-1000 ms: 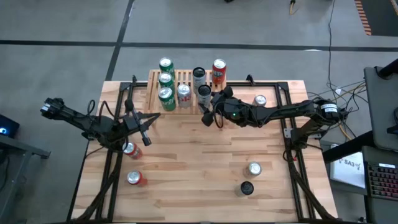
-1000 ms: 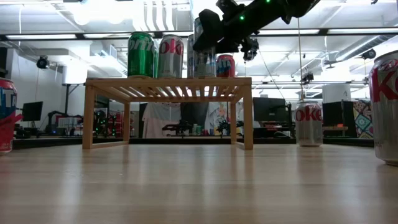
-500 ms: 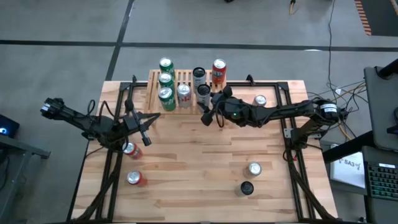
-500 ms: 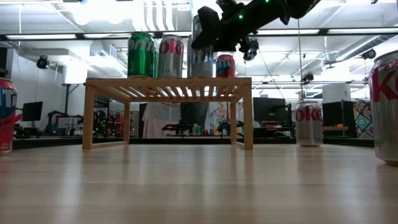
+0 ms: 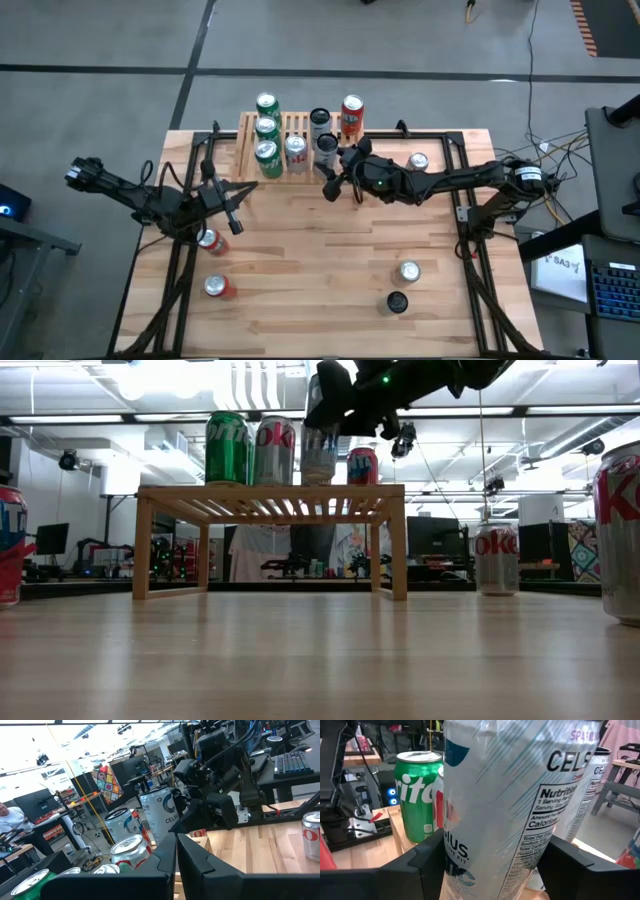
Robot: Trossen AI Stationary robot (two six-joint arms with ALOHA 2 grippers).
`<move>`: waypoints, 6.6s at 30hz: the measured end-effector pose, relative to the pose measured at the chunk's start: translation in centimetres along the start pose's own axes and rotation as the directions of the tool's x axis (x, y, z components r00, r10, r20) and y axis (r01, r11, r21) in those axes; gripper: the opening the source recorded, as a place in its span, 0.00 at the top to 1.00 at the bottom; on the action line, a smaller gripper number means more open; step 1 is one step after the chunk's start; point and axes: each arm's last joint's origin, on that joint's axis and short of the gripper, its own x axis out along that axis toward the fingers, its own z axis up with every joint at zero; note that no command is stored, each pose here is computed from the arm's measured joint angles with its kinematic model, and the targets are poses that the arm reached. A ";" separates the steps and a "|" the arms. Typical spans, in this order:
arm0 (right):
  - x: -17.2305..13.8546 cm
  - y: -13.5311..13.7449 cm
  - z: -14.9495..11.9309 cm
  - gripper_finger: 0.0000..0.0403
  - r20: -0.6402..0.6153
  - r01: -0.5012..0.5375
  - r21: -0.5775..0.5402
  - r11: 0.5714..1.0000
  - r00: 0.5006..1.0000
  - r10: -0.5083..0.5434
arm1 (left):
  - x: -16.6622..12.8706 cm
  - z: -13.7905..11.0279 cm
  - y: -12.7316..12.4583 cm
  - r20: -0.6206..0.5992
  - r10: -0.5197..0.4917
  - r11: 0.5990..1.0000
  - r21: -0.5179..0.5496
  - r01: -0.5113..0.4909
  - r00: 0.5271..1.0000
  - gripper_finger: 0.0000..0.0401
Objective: Place canned beverage on shelf
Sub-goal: Put the top right blue soda can on the shelf, then adjust the white soda can
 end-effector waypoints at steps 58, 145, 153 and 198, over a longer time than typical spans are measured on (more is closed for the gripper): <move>0.6 0.4 -1.2 0.39 -0.044 -0.041 -0.047 0.998 0.998 0.039 | 0.0 0.0 0.0 -0.001 0.000 1.000 0.008 0.000 1.000 1.00; -12.0 0.5 5.1 0.19 -0.127 -0.250 -0.071 0.966 0.962 0.240 | 9.8 4.3 2.9 -0.378 -0.003 0.974 0.209 0.089 0.926 1.00; -12.0 0.5 5.1 0.19 -0.127 -0.249 -0.062 0.966 0.962 0.240 | 12.1 6.1 4.6 -0.436 -0.042 0.968 0.204 0.144 0.899 1.00; -12.0 0.5 4.4 0.19 -0.153 -0.247 -0.053 0.967 0.959 0.237 | 16.6 4.2 5.1 -0.675 -0.008 0.966 0.185 0.180 0.737 1.00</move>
